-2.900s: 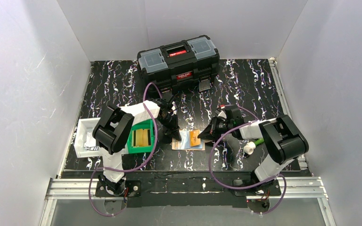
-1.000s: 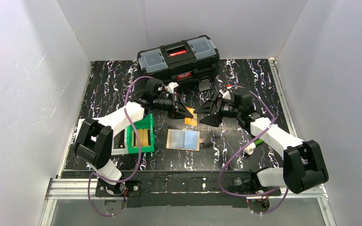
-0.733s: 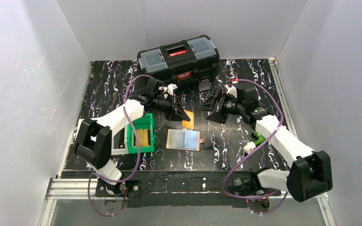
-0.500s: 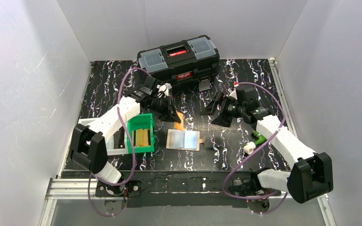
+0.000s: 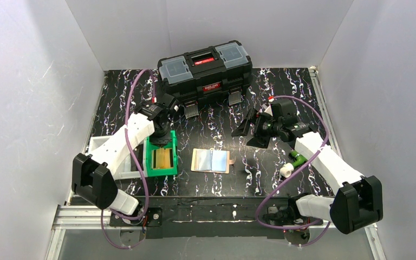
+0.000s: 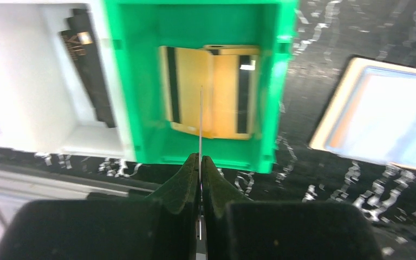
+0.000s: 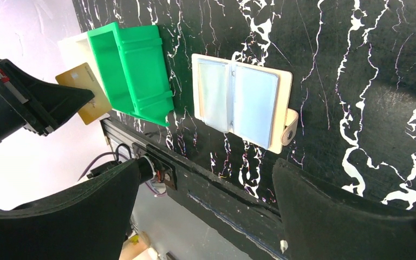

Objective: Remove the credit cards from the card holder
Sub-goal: Place the credit card in the storage box.

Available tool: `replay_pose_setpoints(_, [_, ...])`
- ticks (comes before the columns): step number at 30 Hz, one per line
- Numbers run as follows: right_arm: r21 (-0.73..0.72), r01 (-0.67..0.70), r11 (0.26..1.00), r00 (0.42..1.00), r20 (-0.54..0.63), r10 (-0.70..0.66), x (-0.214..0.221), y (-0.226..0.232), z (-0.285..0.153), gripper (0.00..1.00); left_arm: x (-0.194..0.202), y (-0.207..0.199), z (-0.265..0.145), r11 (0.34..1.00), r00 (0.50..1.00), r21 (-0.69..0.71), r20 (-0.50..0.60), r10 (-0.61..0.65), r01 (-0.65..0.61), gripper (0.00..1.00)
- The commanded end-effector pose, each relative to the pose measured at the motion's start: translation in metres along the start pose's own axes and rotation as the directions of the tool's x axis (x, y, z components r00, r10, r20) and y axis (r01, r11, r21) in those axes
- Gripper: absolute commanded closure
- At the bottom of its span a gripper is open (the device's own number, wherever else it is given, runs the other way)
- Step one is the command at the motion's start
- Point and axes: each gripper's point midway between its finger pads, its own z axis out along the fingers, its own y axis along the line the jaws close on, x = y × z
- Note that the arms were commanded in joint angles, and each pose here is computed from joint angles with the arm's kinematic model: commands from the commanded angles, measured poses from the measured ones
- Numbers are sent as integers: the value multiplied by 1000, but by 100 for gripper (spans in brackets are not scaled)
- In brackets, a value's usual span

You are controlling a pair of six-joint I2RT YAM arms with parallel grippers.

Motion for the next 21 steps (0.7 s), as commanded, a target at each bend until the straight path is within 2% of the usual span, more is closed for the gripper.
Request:
replay_pose_setpoints(1, [-35,46,998,999,-1,-46,-7,12,-2,2,4,52,2,958,998,-281,-9,59,-60,100])
replay_pose_setpoints(8, [-42,50,998,999,-6,-50,-6,12,-2,2,7,56,21,931,994,-351,-70,80,-100,100])
replay_pose_setpoints(18, [-40,44,998,999,-10,-45,-3,10,-1,2,11,43,40,943,991,-312,-105,83,-112,100])
replay_pose_setpoints(21, [-39,47,998,999,-7,-47,-3,9,-2,2,12,42,43,943,990,-312,-116,85,-117,96])
